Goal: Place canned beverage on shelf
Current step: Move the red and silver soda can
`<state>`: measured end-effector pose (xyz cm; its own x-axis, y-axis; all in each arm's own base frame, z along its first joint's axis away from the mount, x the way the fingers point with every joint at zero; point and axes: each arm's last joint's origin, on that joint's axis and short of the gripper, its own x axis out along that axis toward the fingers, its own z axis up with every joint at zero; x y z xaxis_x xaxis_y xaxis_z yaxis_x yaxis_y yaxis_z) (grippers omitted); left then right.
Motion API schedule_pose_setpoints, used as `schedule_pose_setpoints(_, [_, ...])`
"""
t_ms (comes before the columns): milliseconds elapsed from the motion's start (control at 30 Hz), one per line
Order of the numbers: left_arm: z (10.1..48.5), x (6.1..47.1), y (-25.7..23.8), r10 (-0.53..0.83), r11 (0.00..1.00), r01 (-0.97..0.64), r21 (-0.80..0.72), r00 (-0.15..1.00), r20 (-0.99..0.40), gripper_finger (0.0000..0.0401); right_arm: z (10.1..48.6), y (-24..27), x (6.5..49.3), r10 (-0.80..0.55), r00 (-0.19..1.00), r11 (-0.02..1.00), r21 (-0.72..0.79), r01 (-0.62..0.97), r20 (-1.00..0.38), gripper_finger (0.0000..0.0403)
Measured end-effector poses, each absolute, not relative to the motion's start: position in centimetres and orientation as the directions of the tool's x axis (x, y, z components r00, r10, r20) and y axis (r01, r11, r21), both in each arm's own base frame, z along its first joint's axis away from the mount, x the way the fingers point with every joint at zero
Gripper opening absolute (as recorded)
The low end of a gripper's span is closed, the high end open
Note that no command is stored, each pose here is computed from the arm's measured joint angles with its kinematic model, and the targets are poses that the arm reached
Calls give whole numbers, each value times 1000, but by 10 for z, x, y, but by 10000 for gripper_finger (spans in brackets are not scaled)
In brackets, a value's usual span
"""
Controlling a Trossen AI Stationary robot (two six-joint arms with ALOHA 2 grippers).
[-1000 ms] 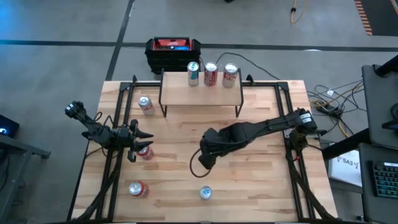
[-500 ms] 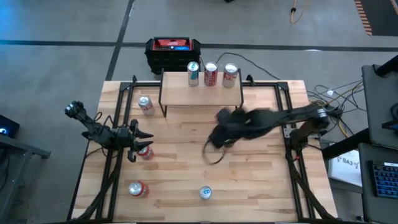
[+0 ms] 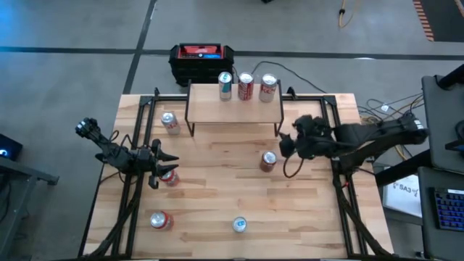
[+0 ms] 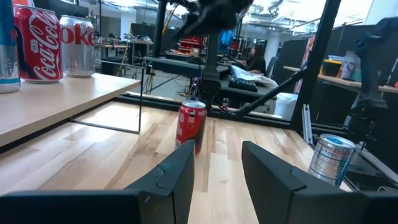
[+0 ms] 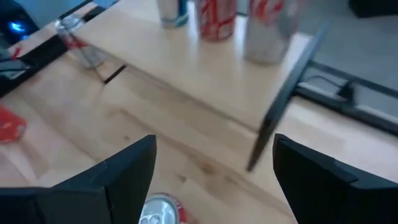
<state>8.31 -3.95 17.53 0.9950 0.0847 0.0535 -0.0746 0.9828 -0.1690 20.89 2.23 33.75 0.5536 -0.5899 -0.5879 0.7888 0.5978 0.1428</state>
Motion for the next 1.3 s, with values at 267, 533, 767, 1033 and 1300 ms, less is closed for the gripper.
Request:
schedule_pose_setpoints(267, [174,83,-40,85,984,-76,-161,995,45,118,273,25,200,-502,786,772,222,595,-361,299])
schedule_pose_setpoints(533, [175,83,-39,99,982,-90,-164,994,47,118,240,26,200,-466,866,853,171,494,-181,299])
schedule_pose_setpoints(767, [180,83,-38,121,977,-103,-187,989,89,118,233,26,200,-467,865,864,116,490,-181,299])
schedule_pose_setpoints(1033, [185,81,-31,341,872,-273,-406,934,105,118,233,26,201,-473,862,860,116,496,-182,299])
schedule_pose_setpoints(1300, [225,76,-32,198,888,-106,-447,966,165,118,233,26,201,-473,862,860,116,496,-182,299])
